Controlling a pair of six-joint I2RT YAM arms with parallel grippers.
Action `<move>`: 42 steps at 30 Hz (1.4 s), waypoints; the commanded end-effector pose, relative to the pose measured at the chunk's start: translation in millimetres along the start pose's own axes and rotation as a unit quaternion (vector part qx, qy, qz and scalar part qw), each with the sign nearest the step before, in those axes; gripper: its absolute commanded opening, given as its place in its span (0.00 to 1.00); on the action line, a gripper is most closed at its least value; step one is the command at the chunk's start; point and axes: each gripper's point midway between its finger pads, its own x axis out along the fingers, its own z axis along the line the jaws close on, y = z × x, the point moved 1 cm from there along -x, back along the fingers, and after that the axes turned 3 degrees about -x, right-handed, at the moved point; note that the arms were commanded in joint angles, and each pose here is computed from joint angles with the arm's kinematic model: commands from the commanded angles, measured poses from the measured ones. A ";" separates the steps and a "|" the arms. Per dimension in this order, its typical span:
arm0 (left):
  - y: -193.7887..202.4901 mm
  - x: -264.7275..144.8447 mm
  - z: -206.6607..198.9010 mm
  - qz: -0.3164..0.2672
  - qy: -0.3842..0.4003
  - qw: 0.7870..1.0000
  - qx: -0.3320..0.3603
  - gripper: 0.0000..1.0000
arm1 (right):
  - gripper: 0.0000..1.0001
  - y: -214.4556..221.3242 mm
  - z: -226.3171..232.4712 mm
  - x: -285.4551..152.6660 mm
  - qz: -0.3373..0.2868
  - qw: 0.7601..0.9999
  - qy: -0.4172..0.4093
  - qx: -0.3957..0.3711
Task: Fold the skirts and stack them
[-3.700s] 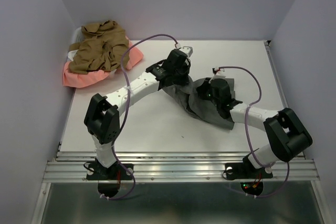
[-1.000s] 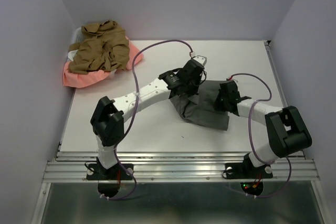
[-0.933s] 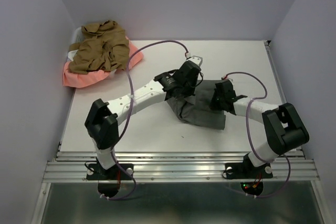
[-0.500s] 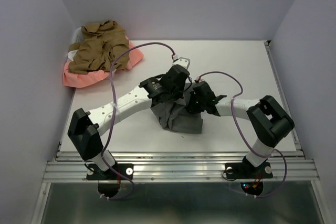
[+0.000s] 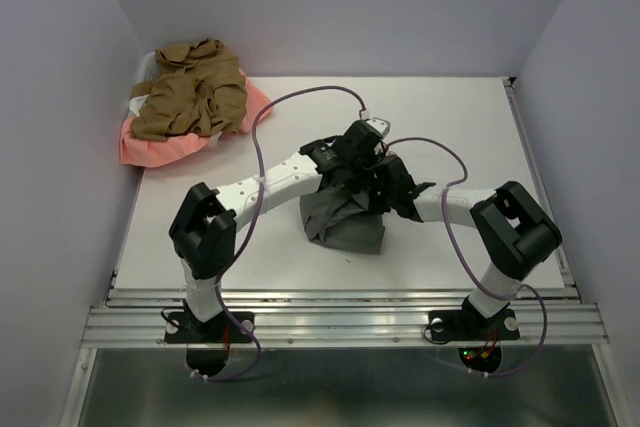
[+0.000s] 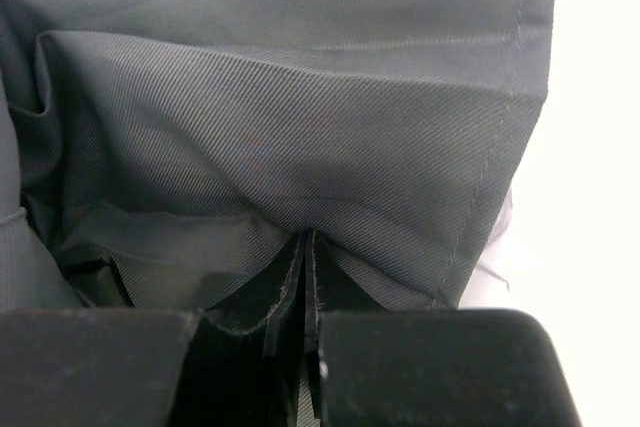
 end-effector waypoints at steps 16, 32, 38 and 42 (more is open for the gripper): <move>-73.3 -48.0 -76.4 -0.082 0.155 0.984 -0.004 0.41 | 0.07 26.4 -34.0 -0.1 -0.001 0.999 0.054 0.002; -108.2 -179.4 83.5 -0.260 0.000 0.957 -0.126 0.99 | 0.07 29.9 -46.9 -0.1 0.002 0.997 0.070 0.018; -50.5 -132.5 140.4 -0.197 -0.051 0.961 -0.190 0.99 | 0.18 -3.3 -29.5 -29.6 -0.025 0.998 0.064 -0.006; -36.9 -124.7 152.1 -0.192 -0.047 0.957 -0.212 0.99 | 0.34 -24.8 -17.5 -56.9 -0.034 0.997 0.063 -0.029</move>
